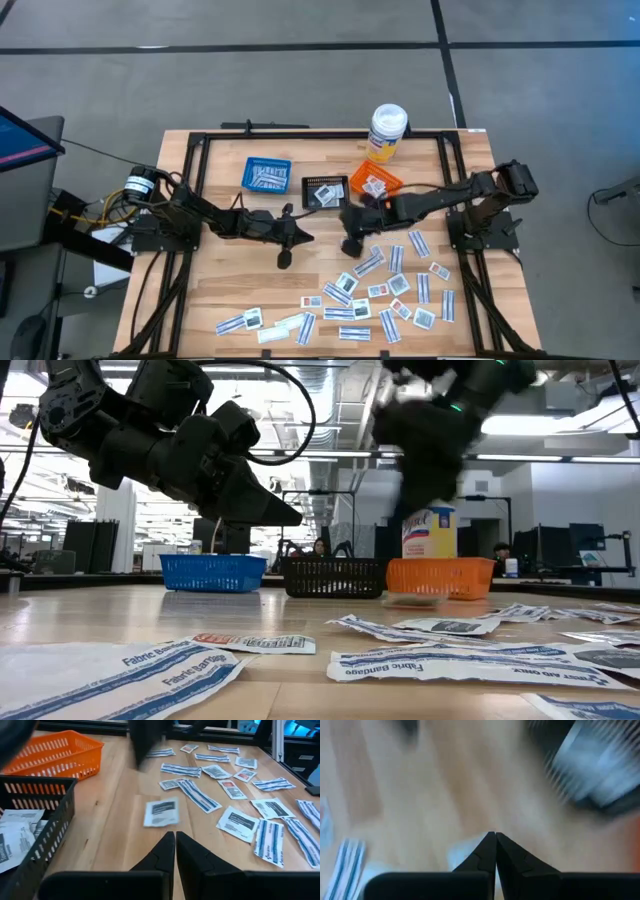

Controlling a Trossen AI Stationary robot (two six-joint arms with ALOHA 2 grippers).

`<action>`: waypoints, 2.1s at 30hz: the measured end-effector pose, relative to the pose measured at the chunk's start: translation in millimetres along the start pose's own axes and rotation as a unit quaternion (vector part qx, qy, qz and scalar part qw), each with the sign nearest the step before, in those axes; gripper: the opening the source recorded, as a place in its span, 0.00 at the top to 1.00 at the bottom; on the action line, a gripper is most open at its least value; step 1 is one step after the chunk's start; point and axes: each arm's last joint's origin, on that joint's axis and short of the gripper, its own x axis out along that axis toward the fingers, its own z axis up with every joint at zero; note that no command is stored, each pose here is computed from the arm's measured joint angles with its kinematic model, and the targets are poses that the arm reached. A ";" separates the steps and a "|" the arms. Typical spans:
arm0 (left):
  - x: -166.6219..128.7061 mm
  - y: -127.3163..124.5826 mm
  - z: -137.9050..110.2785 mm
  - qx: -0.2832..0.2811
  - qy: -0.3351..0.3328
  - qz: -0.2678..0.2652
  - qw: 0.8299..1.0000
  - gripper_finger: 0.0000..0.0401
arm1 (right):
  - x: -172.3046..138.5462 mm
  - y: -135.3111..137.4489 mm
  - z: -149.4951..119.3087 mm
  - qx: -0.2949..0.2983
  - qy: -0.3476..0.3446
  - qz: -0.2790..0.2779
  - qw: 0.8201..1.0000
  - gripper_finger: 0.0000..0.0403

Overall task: Pick & Place First Aid Supplies
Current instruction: Put the towelette pack into the black bin

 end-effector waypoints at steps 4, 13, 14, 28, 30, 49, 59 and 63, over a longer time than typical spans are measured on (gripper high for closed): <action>-1.4 -11.6 0.5 0.005 -0.006 -0.021 1.000 0.96 | -10.5 -22.8 39.2 -0.002 -0.059 -0.042 0.997 1.00; -3.8 -27.0 -0.7 0.011 -0.005 -0.050 0.999 0.96 | -8.6 -9.7 28.7 -0.064 0.016 0.058 0.996 0.98; -3.8 -27.0 -0.7 0.011 -0.005 -0.049 0.999 0.96 | -7.3 -2.1 24.4 -0.075 0.022 0.061 0.995 0.98; -3.8 -26.9 -3.9 0.014 0.013 -0.048 0.999 0.96 | 19.1 24.9 7.5 -0.125 0.053 0.084 0.987 0.79; -3.9 -26.7 -5.1 0.015 0.019 -0.047 0.999 0.96 | 30.0 23.4 4.4 -0.123 0.072 0.087 0.986 0.75; -4.0 -26.7 -6.2 0.013 0.025 -0.047 0.998 0.96 | 68.5 7.9 -19.3 -0.120 0.184 0.041 0.975 0.63; -3.9 -26.7 -6.4 0.014 0.025 -0.047 0.998 0.96 | 68.9 9.0 -19.8 -0.104 0.183 0.053 0.976 0.88; -3.9 -26.7 -6.4 0.014 0.025 -0.047 0.998 0.96 | 69.2 9.0 -19.9 -0.105 0.182 0.053 0.976 0.97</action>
